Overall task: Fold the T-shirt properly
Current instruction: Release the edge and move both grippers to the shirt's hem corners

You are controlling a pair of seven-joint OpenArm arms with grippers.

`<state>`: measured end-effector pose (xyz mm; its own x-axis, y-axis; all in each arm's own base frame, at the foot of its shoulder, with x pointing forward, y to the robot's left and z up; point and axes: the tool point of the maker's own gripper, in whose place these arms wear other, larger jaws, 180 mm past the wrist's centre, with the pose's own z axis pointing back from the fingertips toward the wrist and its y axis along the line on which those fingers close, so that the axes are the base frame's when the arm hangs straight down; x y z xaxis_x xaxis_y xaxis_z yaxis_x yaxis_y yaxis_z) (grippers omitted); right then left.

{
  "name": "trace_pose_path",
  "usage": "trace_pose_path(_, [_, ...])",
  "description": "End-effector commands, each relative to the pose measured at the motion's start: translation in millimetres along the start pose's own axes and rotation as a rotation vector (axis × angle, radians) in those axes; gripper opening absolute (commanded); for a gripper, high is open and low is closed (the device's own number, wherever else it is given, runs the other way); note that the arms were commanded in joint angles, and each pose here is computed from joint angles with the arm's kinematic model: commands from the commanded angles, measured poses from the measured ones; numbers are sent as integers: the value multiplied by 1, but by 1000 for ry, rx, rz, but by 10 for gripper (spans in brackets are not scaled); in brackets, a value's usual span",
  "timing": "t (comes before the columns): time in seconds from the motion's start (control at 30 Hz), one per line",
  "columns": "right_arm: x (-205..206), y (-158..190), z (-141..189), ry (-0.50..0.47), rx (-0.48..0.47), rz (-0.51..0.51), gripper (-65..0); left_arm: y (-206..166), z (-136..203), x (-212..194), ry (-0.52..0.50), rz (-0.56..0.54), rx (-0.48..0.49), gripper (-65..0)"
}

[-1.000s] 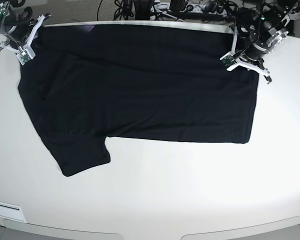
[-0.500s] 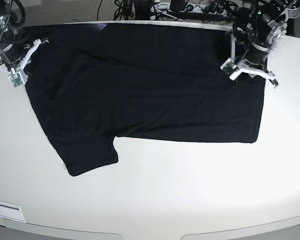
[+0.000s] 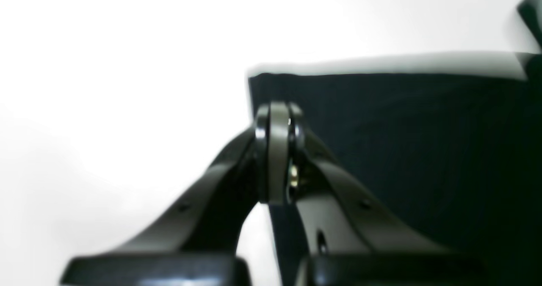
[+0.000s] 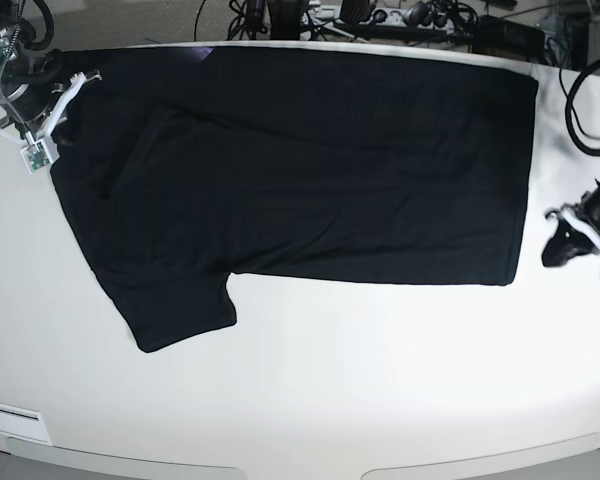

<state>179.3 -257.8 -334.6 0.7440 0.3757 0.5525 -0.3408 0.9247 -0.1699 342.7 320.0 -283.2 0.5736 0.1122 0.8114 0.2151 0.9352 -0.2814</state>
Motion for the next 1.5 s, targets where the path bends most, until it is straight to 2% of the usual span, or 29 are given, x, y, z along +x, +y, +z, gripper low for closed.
trace_pose_path(0.0, [8, -4, 4, -24, -12, 21, -650, 11, 3, 24, -64, 50, -3, -650])
trace_pose_path(0.07, [8, -3, 4, -24, -6, 29, -650, 30, -5, 24, -82, 185, 0, -650])
trace_pose_path(0.17, [7, -2, 4, -24, -2, 34, -650, 53, -16, 17, -85, 310, 24, -384])
trace_pose_path(0.2, [7, -2, 4, -24, -2, 34, -650, 56, -21, 14, -85, 346, 25, -324])
trace_pose_path(0.23, [8, -2, 4, -24, -2, 34, -650, 57, -27, 9, -72, 377, 21, -314])
trace_pose_path(0.37, [9, -2, 4, -32, -1, 34, -650, 39, -58, -23, 36, 451, -31, -314])
trace_pose_path(0.53, [9, -2, 4, -32, -2, 34, -650, -4, -93, -61, 171, 447, -118, -314])
trace_pose_path(0.67, [13, -3, 4, -48, -4, 36, -650, -40, -105, -87, 311, 441, -203, -330])
trace_pose_path(0.73, [19, -3, 4, -84, -4, 36, -650, -44, -107, -91, 335, 469, -196, -419])
trace_pose_path(0.8, [31, -5, 5, -144, -14, 32, -650, -39, -106, -94, 351, 505, -163, -609])
trace_pose_path(0.83, [40, -8, 6, -180, -28, 23, -621, -38, -105, -96, 364, 504, -155, -650])
trace_pose_path(0.93, [76, -26, 8, -305, -84, 1, -369, -35, -102, -102, 392, 492, -147, -650])
trace_pose_path(0.97, [90, -33, 9, -344, -100, 1, -319, -33, -100, -103, 396, 490, -140, -650])
trace_pose_path(1.07, [129, -65, 5, -442, -156, -25, -305, -31, -99, -105, 406, 466, -136, -650])
trace_pose_path(1.13, [150, -88, -3, -493, -150, -94, -305, -32, -99, -106, 405, 467, -136, -650])
trace_pose_path(1.23, [168, -117, -32, -514, -76, -243, -305, -33, -99, -105, 400, 450, -150, -650])
trace_pose_path(1.37, [180, -137, -83, -454, 75, -418, -305, -35, -98, -104, 397, 427, -169, -650])
trace_pose_path(1.47, [184, -141, -117, -391, 177, -509, -305, -36, -98, -104, 397, 427, -169, -650])
